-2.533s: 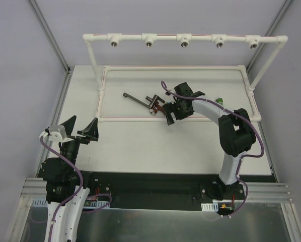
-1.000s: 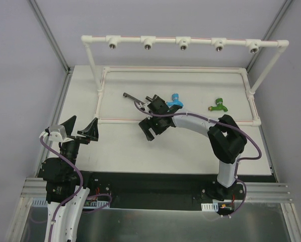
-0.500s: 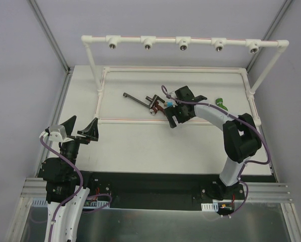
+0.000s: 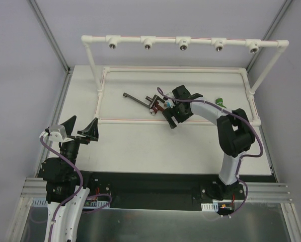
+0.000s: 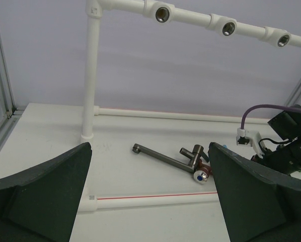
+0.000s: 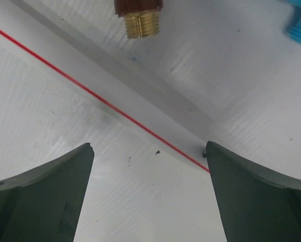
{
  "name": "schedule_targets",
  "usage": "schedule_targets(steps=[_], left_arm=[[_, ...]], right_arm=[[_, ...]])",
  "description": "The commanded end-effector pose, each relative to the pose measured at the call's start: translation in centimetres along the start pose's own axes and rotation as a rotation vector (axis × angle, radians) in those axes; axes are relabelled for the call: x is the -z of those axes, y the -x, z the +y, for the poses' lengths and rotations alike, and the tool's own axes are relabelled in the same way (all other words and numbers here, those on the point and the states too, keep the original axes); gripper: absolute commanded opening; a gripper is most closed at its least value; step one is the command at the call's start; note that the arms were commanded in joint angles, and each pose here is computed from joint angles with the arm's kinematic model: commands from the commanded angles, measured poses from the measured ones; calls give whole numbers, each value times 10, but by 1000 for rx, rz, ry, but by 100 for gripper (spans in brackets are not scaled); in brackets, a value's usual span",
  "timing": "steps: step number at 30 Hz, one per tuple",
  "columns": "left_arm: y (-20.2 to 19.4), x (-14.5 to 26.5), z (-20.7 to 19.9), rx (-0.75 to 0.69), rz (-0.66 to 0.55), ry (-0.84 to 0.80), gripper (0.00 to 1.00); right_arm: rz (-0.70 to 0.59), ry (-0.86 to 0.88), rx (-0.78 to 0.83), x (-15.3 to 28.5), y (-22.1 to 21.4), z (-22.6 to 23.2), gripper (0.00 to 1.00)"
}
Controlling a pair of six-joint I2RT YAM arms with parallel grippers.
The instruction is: Install the water faucets
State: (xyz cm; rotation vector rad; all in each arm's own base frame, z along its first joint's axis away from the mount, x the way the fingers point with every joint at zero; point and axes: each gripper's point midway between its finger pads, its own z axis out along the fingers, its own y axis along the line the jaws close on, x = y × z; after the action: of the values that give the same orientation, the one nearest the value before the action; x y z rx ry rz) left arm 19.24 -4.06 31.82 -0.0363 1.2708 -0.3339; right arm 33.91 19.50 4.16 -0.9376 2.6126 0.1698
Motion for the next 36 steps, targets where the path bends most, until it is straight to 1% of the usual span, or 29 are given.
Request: schedule_targets(steps=[1, 5, 11, 14, 15, 17, 18, 21, 23, 24, 26, 29, 31, 35, 36], left_arm=[[40, 21, -13, -17, -159, -57, 99], [39, 21, -14, -18, -157, -59, 99], [39, 21, -14, -18, -157, -59, 99], [40, 21, -14, -19, -158, -59, 99], [40, 21, -14, -18, -159, -61, 99], [40, 22, -15, -20, -160, -63, 99], [40, 22, -14, -18, -159, -63, 99], [40, 22, -14, -18, -162, -62, 99], [40, 22, -14, -18, -162, -62, 99], [40, 22, -14, -19, -163, -60, 99], [41, 23, -15, -20, -167, -63, 99], [41, 23, -14, -21, -167, -61, 99], [42, 23, -14, -21, -170, -62, 99], [43, 24, -15, -21, -176, -65, 99], [43, 25, -16, -21, -175, -68, 99]], right_arm=[[32, -1, 57, -12, 1, -7, 97], [38, -15, 85, -12, 4, -11, 99], [78, 23, 117, -8, -1, 3, 82], [103, 51, 155, -8, -6, 15, 62], [113, 62, 169, -9, -8, 20, 50], [109, 82, 181, -9, -7, 26, 40], [107, 89, 191, -9, -5, 30, 30], [106, 108, 227, -9, 2, 42, 17], [108, 113, 260, -12, 6, 48, 14], [95, 118, 283, -9, 14, 55, 10], [107, 130, 313, -13, 17, 63, 8], [96, 126, 353, -15, 28, 74, 8], [89, 125, 365, -15, 32, 79, 14], [81, 91, 369, -9, 34, 75, 30], [79, 81, 374, -7, 34, 73, 40]])
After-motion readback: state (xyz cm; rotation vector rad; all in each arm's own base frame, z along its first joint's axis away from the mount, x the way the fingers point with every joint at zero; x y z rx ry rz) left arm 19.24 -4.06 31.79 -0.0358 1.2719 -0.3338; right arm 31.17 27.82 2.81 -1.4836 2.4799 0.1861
